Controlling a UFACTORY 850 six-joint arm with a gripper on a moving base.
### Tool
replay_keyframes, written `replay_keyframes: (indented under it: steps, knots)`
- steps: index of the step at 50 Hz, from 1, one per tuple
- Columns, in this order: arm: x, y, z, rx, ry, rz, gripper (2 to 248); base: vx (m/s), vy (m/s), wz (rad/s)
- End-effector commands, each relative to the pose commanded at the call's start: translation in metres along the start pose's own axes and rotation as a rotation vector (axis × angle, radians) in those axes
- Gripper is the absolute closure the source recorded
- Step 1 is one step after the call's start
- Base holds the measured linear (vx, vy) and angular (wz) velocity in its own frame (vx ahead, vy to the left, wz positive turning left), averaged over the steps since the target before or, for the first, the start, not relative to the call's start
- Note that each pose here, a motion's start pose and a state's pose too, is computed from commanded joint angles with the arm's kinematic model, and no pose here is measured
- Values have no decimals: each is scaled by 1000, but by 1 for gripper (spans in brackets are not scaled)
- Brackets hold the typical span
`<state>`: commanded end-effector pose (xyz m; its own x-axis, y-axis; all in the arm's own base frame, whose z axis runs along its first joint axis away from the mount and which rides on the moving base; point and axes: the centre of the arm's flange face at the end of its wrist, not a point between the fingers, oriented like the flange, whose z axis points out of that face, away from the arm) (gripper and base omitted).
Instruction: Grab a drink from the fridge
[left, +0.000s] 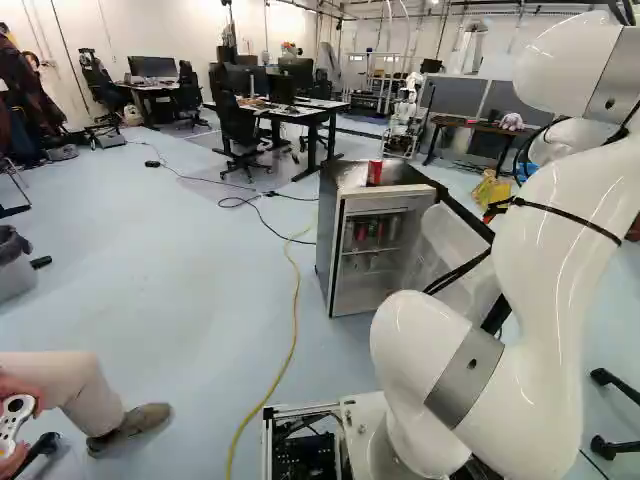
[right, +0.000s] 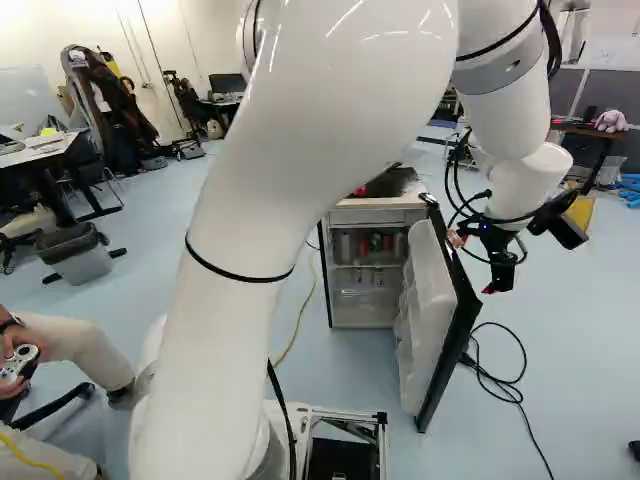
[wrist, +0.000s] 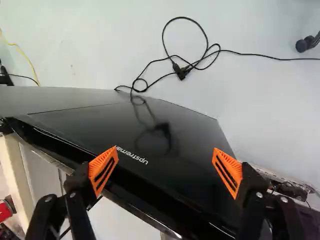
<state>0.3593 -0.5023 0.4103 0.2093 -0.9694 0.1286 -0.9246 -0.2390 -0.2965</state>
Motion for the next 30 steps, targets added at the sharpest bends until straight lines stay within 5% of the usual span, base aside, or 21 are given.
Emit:
replay_keyframes:
  steps: [30]
  knots:
    - [-39,-8,-3,-7,-37,-26,3,0,0,0]
